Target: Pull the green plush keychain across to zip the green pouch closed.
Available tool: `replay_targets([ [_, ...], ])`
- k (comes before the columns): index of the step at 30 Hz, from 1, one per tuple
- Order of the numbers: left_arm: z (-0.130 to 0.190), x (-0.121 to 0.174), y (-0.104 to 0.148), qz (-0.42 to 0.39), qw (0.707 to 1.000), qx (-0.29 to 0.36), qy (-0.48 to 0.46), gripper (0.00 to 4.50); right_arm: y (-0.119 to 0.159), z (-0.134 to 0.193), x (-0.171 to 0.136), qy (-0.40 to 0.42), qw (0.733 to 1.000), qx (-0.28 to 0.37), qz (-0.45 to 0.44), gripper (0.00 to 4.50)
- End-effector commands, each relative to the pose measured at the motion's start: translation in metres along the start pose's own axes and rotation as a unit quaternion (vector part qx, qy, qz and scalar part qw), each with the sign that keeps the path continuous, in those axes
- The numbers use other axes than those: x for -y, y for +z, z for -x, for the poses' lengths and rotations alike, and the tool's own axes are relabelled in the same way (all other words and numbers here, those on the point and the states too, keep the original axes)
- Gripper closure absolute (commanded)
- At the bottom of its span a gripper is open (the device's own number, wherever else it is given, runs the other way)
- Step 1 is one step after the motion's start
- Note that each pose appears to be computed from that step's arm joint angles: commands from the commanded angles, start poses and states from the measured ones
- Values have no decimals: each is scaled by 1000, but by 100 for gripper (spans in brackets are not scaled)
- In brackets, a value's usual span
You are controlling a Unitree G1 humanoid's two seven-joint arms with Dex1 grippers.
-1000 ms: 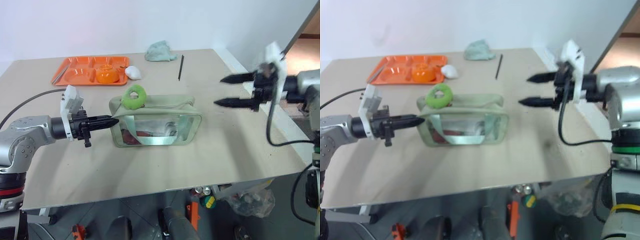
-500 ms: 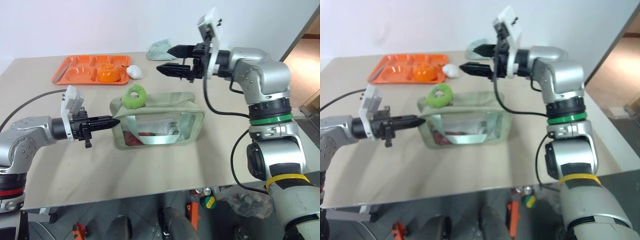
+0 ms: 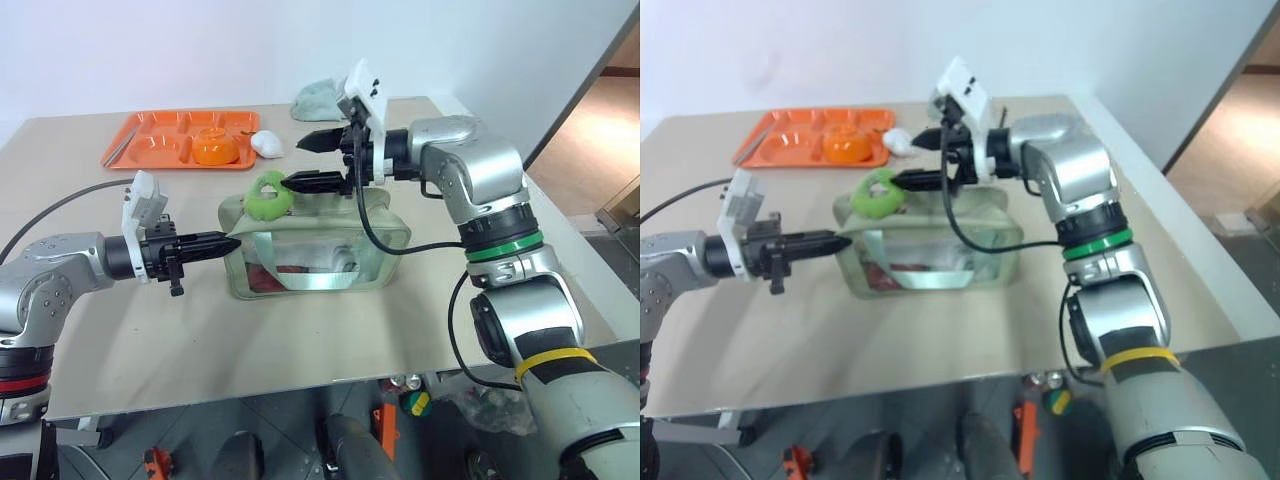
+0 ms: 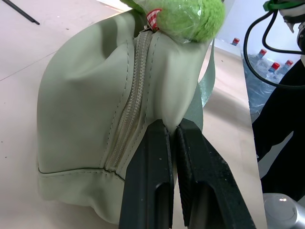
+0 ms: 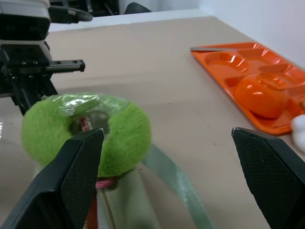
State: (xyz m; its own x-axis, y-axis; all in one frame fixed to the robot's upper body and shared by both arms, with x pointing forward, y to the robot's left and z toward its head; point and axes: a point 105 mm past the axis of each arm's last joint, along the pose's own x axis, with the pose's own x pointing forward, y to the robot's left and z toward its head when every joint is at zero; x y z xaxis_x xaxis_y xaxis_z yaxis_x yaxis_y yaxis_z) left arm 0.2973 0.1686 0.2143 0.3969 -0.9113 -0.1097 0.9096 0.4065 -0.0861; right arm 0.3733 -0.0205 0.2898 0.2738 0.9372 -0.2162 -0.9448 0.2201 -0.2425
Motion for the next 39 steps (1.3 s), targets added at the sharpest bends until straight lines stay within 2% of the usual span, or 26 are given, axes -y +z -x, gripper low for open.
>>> replay_targets([
  [1,0,5,10,-24,1000,7,-8,450,15,-2,-9,14,1000,15,23,4],
  [7,1,4,9,-22,1000,8,-5,450,8,-10,-17,26,999,8,20,4],
  [10,1,4,9,-22,1000,8,-4,450,6,-13,-16,22,1000,7,13,83],
  [21,1,3,9,-19,1000,17,2,450,2,-18,-21,35,999,3,12,434],
  [22,1,2,9,-19,1000,18,3,450,1,-17,-21,37,999,3,12,448],
  [29,1,2,10,-20,1000,20,4,450,3,-12,-23,48,999,9,15,448],
  [33,0,2,10,-19,1000,20,3,450,7,-7,-14,19,1000,10,19,448],
  [39,-1,2,9,-19,1000,20,1,450,28,44,14,-37,998,14,43,448],
])
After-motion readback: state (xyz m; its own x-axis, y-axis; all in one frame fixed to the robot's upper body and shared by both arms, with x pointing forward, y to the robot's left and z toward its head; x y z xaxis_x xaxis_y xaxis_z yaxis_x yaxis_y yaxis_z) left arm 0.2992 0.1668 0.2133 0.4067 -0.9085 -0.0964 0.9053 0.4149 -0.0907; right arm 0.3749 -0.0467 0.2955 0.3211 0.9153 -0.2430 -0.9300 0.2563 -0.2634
